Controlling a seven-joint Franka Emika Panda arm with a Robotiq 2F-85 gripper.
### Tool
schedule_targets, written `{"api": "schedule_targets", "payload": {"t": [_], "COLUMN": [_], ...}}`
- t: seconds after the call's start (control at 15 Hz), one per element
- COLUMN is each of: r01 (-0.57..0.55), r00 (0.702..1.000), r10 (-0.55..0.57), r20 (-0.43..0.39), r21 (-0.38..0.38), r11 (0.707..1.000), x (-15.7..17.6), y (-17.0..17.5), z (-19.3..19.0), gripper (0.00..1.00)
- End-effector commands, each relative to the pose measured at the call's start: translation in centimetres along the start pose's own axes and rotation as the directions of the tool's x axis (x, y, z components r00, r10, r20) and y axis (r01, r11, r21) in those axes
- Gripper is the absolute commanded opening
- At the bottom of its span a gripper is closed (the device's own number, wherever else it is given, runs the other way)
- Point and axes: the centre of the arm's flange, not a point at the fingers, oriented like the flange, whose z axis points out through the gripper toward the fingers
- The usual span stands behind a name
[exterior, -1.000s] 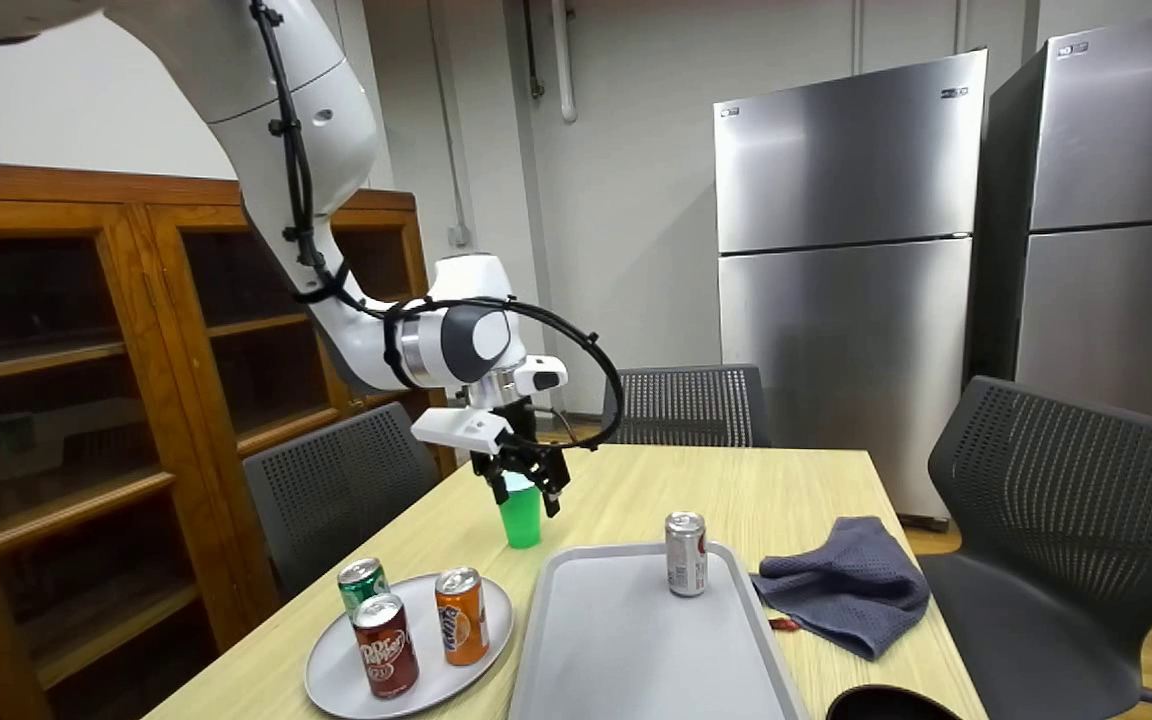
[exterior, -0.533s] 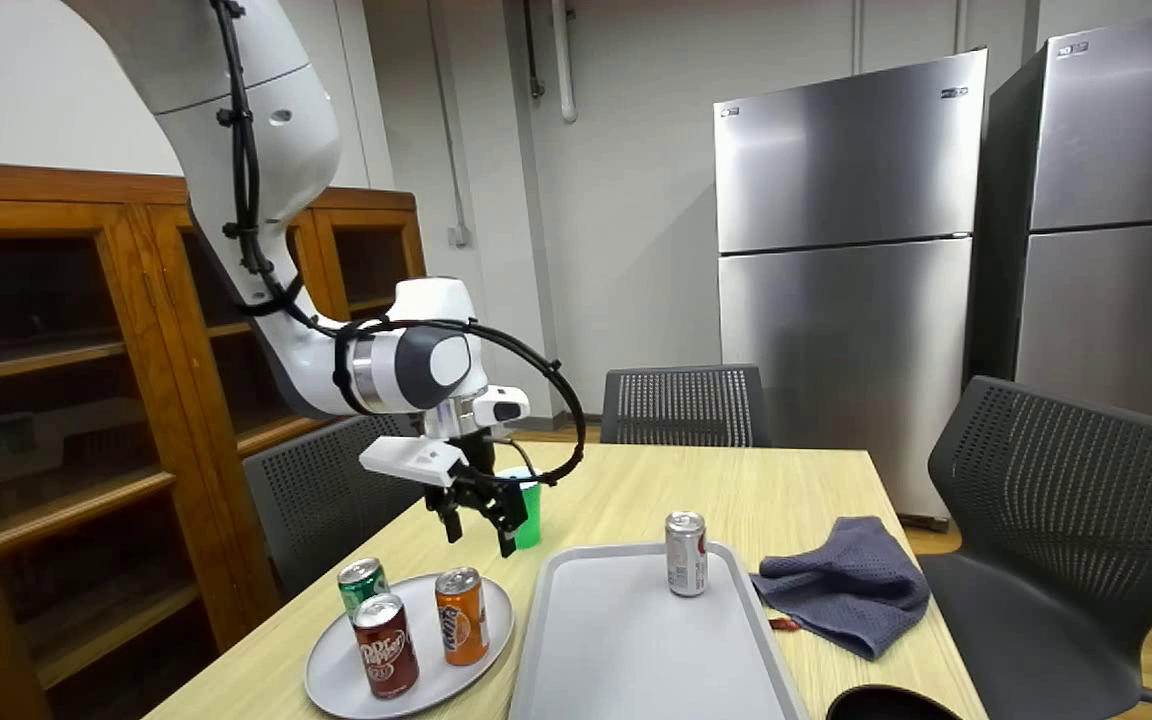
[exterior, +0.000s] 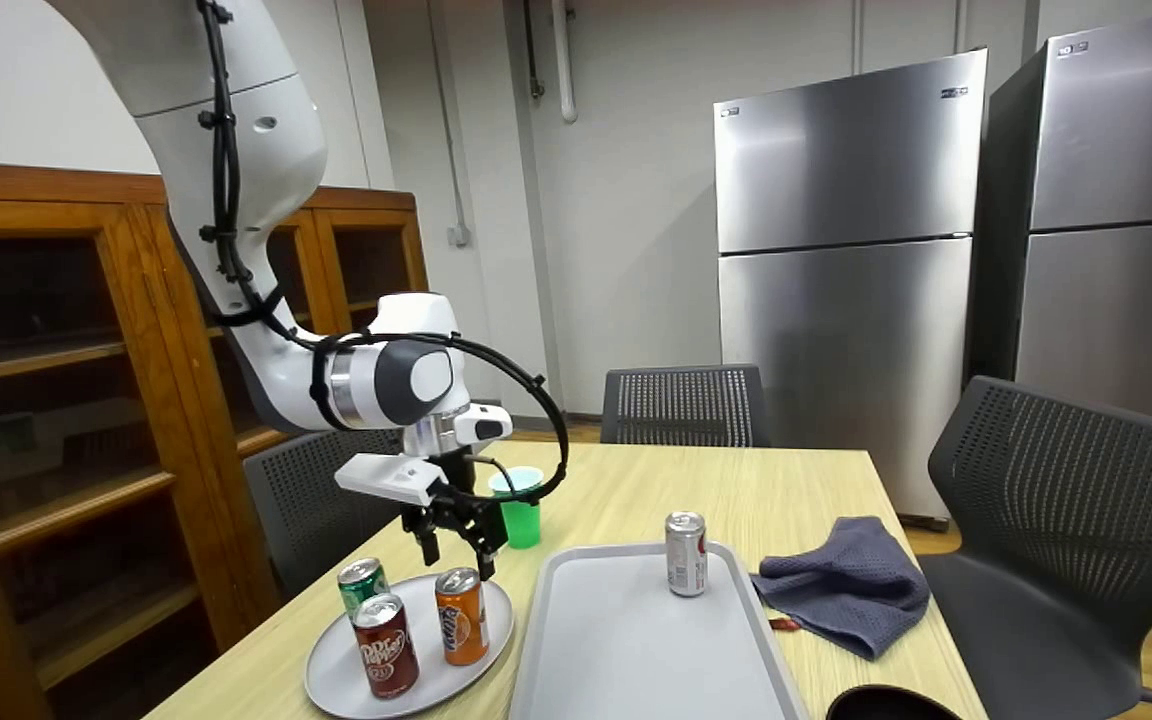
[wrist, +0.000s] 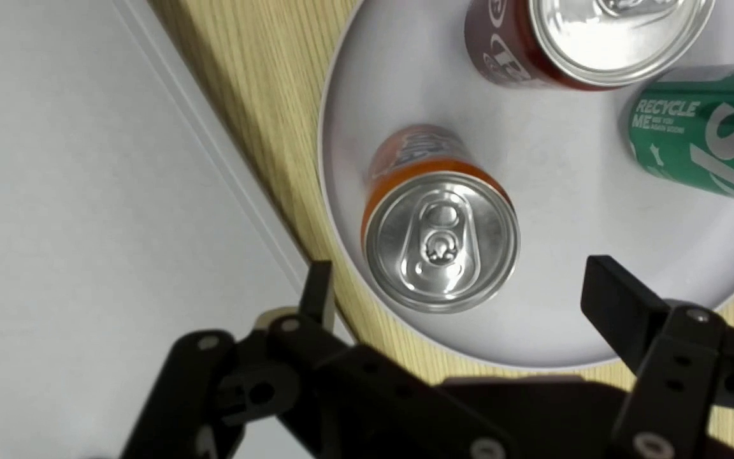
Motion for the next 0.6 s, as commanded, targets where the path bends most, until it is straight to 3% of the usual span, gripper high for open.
{"api": "schedule_targets", "payload": {"t": [0.0, 0.53], "r01": [0.024, 0.056], "r00": [1.000, 0.998], "r10": [-0.024, -0.056], "r20": [0.008, 0.043], "r21": [0.005, -0.003], "r11": [1.000, 0.998], "x": [-0.89, -0.87], "y": [-0.06, 0.02], "z": [-0.50, 0.40], "gripper": [1.00, 1.00]}}
